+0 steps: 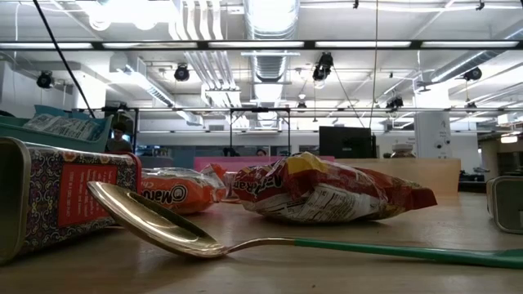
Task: Pick & Place Food Item
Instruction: Put the black spoon into the pink bin
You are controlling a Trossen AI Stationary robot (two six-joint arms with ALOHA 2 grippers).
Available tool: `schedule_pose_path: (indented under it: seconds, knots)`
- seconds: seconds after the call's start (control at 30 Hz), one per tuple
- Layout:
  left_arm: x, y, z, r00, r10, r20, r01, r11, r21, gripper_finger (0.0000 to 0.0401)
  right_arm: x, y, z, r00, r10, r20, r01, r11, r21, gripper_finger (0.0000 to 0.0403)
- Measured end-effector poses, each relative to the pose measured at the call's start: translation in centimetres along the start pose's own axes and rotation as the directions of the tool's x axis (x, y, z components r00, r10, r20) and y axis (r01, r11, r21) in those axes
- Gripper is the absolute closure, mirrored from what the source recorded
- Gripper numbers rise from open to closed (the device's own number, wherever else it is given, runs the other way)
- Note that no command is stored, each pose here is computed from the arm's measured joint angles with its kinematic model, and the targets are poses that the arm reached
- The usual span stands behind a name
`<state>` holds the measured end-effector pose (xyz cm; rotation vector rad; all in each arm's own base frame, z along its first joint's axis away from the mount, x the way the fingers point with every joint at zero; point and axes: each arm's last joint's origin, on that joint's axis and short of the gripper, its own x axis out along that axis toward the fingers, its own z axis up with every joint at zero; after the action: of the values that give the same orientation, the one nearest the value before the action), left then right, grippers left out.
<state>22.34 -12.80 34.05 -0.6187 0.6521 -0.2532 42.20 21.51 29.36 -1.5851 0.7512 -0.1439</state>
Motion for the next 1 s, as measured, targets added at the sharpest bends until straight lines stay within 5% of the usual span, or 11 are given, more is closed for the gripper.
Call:
schedule_pose_path:
  seconds: [0.27, 0.5, 0.57, 0.73, 0.87, 1.0]
  knots:
    - [-0.4, 0.1, 0.0, 1.0, 0.004, -0.013, -0.004, 1.0, 0.024, 0.0139, 0.5, -1.0, -1.0, 0.999, -0.022, -0.044, 0.03, 0.981, 0.191, 0.0397]
    - [-2.5, 0.1, 0.2, 0.999, -0.004, 0.032, 0.0, 0.994, 0.108, 0.0106, 1.4, -3.2, -5.2, 0.997, 0.044, -0.066, -0.007, 0.879, 0.476, 0.0396]
    - [-3.1, 0.2, 0.2, 0.998, 0.022, 0.056, -0.03, 0.99, 0.138, 0.0105, 1.9, -3.6, -7.2, 0.992, 0.127, -0.024, -0.09, 0.813, 0.576, 0.0396]
    - [-4.3, 0.8, 0.0, 0.991, 0.1, 0.087, -0.114, 0.978, 0.172, 0.0104, 4.2, -5.5, -13.5, 0.96, 0.27, 0.07, -0.209, 0.531, 0.821, 0.0395]
    - [-4.9, 1.1, -0.2, 0.988, 0.135, 0.076, -0.147, 0.974, 0.175, 0.0104, 7.2, -5.8, -18.3, 0.934, 0.336, 0.121, -0.242, 0.347, 0.906, 0.0395]
    - [-4.7, 1.5, -0.7, 0.985, 0.169, 0.019, -0.17, 0.968, 0.185, 0.0104, 10.4, -5.3, -22.7, 0.909, 0.395, 0.131, -0.229, 0.211, 0.95, 0.0395]
